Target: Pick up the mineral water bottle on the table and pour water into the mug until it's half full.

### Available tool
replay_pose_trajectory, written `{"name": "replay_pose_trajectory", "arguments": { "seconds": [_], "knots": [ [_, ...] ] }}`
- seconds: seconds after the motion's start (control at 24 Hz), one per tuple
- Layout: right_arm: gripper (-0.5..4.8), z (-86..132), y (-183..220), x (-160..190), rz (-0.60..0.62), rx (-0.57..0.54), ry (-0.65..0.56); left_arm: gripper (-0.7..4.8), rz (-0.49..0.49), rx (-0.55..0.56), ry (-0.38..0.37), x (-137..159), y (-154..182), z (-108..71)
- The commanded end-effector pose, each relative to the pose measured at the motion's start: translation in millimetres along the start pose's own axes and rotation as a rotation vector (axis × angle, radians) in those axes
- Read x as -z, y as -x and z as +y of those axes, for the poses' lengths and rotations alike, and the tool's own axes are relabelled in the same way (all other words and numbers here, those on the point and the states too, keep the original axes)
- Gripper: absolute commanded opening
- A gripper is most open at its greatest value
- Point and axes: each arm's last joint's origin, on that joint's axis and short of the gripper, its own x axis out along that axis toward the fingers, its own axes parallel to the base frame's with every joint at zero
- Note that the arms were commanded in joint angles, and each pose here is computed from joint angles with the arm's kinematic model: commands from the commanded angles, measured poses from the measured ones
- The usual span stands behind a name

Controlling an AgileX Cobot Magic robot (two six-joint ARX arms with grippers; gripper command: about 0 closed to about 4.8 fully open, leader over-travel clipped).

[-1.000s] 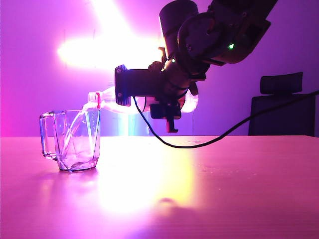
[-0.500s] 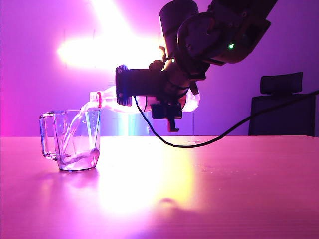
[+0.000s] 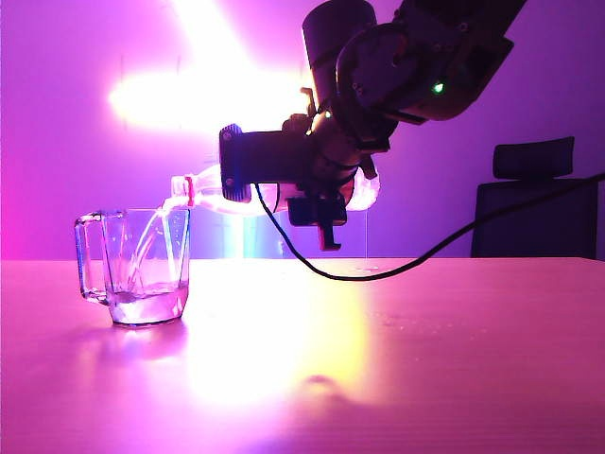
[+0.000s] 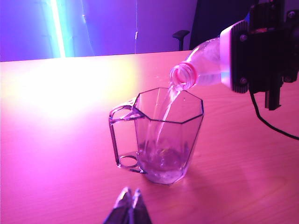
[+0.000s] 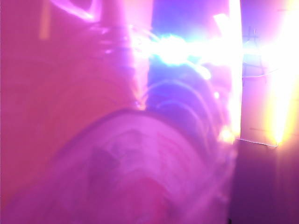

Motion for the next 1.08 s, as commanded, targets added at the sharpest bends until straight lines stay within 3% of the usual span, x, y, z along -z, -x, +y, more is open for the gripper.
{"name": "replay_pose_trajectory", "arguments": {
  "seconds": [0.04, 1.08],
  "knots": [
    [2.56, -14.2, 3.6, -3.1, 0.003, 0.074, -0.009, -0.02, -0.013, 0.004, -0.004, -2.2, 0.2, -0.2],
    [2.56, -17.5, 7.1, -10.1, 0.0, 0.111, -0.028, -0.02, -0.013, 0.004, -0.004, -2.2, 0.2, -0.2]
  ]
}}
